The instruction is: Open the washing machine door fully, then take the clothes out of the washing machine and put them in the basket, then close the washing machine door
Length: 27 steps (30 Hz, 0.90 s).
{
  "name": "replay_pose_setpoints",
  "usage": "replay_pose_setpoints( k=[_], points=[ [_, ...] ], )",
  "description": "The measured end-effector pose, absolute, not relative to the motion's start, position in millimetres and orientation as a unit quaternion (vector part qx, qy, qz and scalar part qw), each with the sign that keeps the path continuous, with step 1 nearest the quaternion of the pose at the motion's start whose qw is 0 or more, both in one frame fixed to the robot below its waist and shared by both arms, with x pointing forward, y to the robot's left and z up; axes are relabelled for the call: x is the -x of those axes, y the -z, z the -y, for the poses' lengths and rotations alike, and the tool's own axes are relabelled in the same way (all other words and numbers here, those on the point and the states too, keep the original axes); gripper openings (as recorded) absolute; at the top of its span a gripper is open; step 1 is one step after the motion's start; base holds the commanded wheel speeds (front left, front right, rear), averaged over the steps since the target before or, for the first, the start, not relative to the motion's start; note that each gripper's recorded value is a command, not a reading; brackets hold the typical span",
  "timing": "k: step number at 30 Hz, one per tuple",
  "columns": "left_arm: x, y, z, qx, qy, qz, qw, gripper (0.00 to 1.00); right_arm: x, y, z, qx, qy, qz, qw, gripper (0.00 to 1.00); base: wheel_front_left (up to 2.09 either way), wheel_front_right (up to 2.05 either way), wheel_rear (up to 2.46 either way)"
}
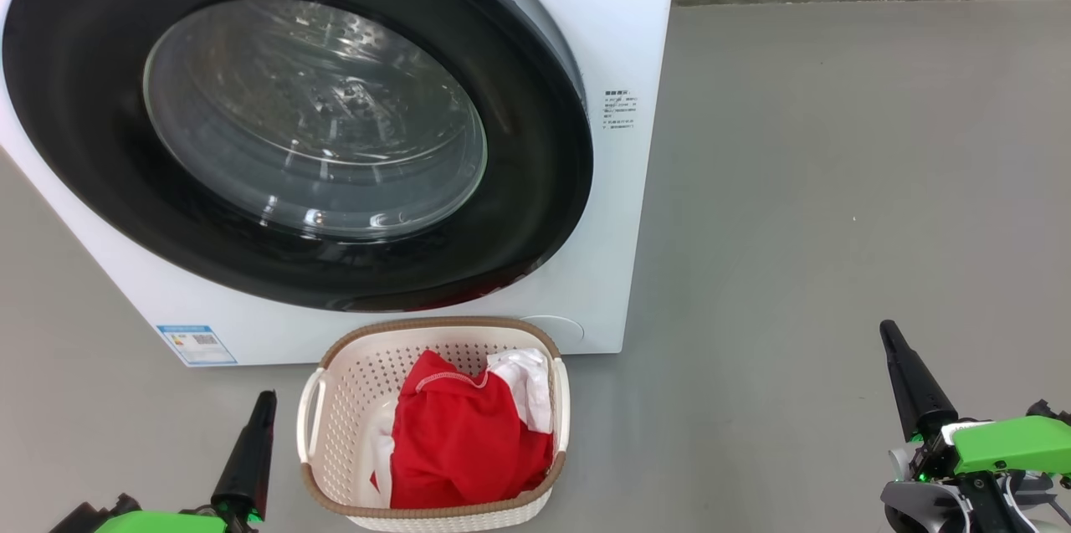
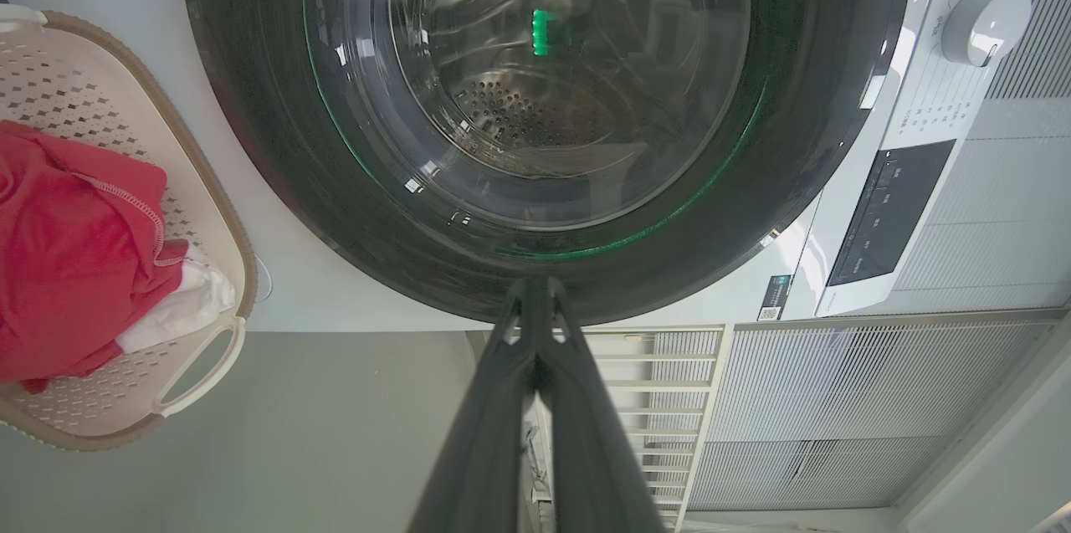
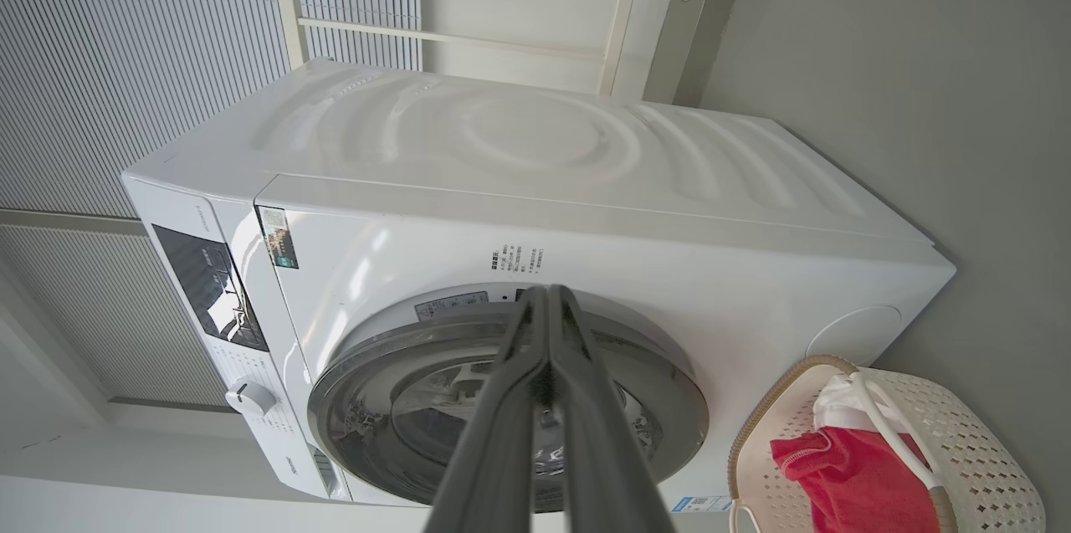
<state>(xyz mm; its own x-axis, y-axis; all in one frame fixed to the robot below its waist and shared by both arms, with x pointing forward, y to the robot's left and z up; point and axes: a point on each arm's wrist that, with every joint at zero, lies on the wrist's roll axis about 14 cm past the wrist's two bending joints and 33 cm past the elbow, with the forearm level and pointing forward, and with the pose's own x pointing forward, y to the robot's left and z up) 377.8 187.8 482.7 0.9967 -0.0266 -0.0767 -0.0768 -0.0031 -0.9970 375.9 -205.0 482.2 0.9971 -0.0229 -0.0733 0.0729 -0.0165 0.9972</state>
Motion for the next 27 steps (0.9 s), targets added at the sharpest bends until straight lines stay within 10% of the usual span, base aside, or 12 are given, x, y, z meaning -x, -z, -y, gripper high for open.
replay_pose_setpoints(
  k=[27],
  points=[
    [-377.8,-482.7,-187.8,0.708,-0.018,-0.036,0.705,0.00,-375.8,-482.2,205.4,-0.712,0.035,-0.017,0.701,0.00,0.00,0.00,0.00]
  ],
)
